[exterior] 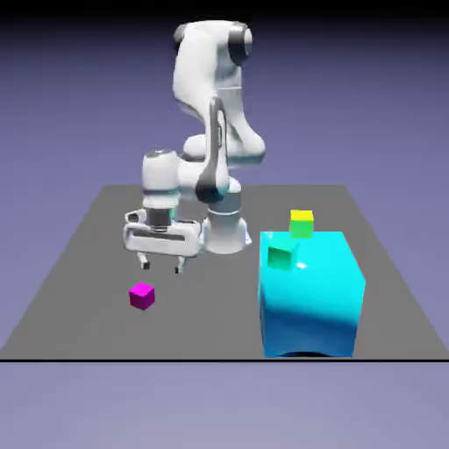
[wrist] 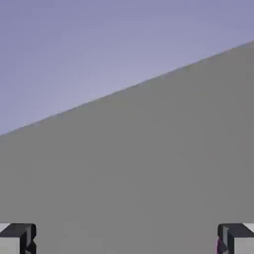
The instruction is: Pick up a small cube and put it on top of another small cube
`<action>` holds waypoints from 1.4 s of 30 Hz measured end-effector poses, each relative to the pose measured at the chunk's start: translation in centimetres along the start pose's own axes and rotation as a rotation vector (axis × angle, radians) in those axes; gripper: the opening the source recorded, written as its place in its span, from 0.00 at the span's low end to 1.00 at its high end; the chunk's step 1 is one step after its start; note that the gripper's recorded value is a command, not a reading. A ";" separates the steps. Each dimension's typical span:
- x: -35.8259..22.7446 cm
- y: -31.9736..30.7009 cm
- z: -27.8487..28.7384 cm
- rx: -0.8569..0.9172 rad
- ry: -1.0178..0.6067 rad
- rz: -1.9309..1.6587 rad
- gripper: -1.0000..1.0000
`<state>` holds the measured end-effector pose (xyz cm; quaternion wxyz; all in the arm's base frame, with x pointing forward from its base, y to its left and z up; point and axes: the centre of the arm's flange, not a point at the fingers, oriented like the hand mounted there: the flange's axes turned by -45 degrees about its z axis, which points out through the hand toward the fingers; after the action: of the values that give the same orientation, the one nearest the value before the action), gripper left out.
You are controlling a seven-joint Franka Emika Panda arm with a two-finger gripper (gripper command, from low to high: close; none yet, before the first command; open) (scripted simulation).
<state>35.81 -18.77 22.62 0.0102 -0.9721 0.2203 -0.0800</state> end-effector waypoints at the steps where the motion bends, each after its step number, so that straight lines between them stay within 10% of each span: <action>1: -0.6 2.3 0.9 -0.022 -0.030 0.049 0.50; 34: -2.6 5.6 9.6 -0.075 -0.098 0.098 0.50; 35: -2.6 5.5 9.7 -0.066 -0.093 0.100 0.00; 42: -2.4 6.1 9.0 -0.115 -0.117 0.092 0.00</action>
<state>32.54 -23.34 13.01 -0.0291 -0.9629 0.2679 -0.0098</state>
